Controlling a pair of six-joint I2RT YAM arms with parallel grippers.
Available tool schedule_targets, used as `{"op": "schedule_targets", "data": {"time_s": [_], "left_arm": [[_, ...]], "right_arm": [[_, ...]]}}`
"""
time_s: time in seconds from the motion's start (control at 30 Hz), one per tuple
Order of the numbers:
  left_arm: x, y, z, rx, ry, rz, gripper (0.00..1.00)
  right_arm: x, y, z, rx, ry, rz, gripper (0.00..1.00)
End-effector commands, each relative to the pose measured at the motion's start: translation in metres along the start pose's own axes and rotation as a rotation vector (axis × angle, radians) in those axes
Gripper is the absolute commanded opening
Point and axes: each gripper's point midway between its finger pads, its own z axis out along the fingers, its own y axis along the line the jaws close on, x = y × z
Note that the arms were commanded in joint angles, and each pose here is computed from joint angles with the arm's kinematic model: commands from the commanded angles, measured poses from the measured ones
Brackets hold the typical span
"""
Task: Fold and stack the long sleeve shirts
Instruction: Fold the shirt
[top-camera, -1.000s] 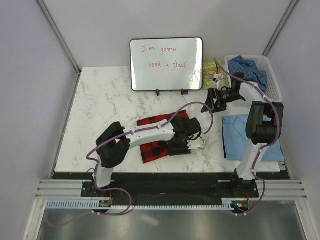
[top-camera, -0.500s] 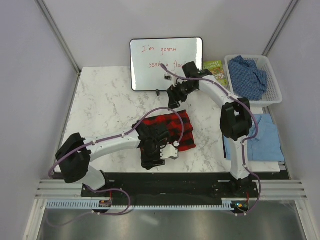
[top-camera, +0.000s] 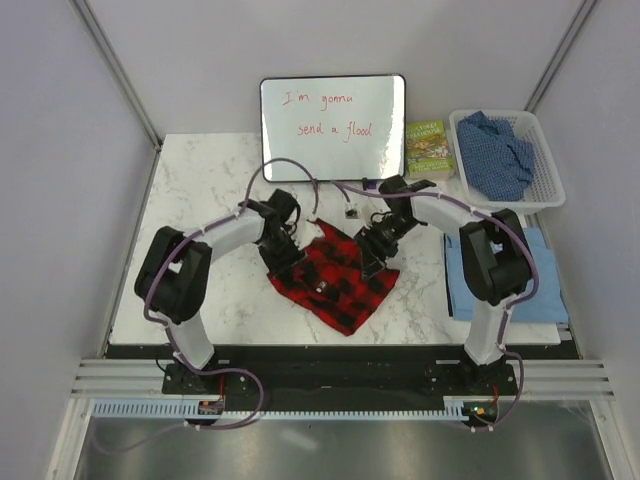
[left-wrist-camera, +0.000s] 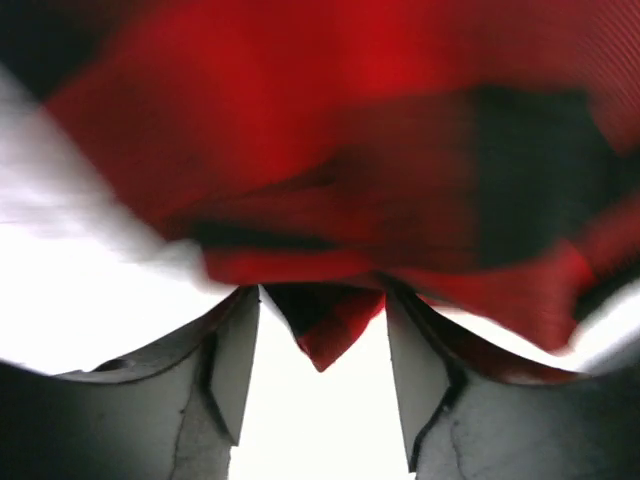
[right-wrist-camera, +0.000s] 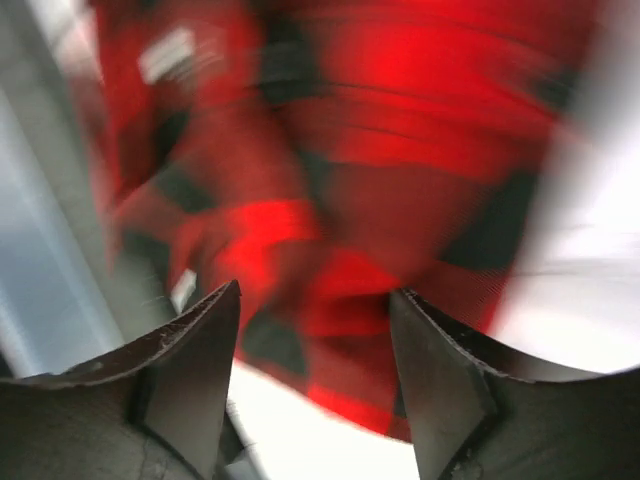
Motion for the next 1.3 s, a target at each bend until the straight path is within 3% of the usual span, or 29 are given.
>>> {"op": "schedule_targets", "data": {"time_s": [0.0, 0.07, 0.17, 0.33, 0.57, 0.7, 0.87, 0.9, 0.97, 1.0, 1.03, 1.13, 1.2, 1.27], "left_arm": [[-0.051, 0.096, -0.032, -0.147, -0.221, -0.257, 0.64], [-0.075, 0.102, -0.058, -0.052, -0.353, -0.370, 0.66], [-0.070, 0.095, -0.090, 0.042, -0.434, -0.485, 0.68], [-0.049, 0.031, -0.093, 0.291, -0.381, -0.655, 0.68], [-0.024, -0.021, -0.057, 0.535, -0.223, -0.857, 0.54], [-0.024, -0.010, -0.034, 0.533, -0.181, -0.878, 0.46], [-0.041, 0.032, -0.007, 0.469, -0.170, -0.868, 0.34], [-0.062, 0.053, -0.014, 0.446, -0.221, -0.839, 0.33], [-0.080, 0.063, 0.007, 0.453, -0.193, -0.813, 0.26], [-0.108, 0.079, -0.003, 0.433, -0.258, -0.766, 0.26], [-0.117, 0.079, 0.014, 0.452, -0.235, -0.749, 0.26], [-0.173, 0.076, -0.006, 0.478, -0.310, -0.607, 0.31], [-0.187, 0.093, -0.025, 0.427, -0.372, -0.595, 0.44], [-0.181, 0.124, -0.062, 0.361, -0.468, -0.637, 0.57]], "right_arm": [[-0.021, 0.117, -0.006, -0.275, -0.110, -0.125, 0.72], [-0.039, 0.150, -0.014, -0.371, -0.161, -0.164, 0.72], [-0.063, 0.123, -0.025, -0.207, -0.171, -0.223, 0.72], [-0.040, 0.069, -0.014, -0.031, -0.058, -0.319, 0.69], [0.005, 0.051, 0.002, -0.008, 0.058, -0.318, 0.57], [0.018, 0.056, 0.023, -0.055, 0.088, -0.295, 0.52], [0.036, 0.084, 0.049, -0.179, 0.083, -0.221, 0.52], [0.037, 0.097, 0.056, -0.201, 0.083, -0.242, 0.52], [0.027, 0.116, 0.073, -0.243, 0.039, -0.287, 0.53], [0.023, 0.140, 0.084, -0.275, 0.044, -0.276, 0.54], [0.014, 0.153, 0.091, -0.294, 0.019, -0.295, 0.54], [-0.042, 0.200, 0.089, -0.349, -0.091, -0.407, 0.59], [-0.084, 0.209, 0.056, -0.355, -0.198, -0.423, 0.61], [-0.100, 0.202, 0.029, -0.336, -0.249, -0.388, 0.64]]}}
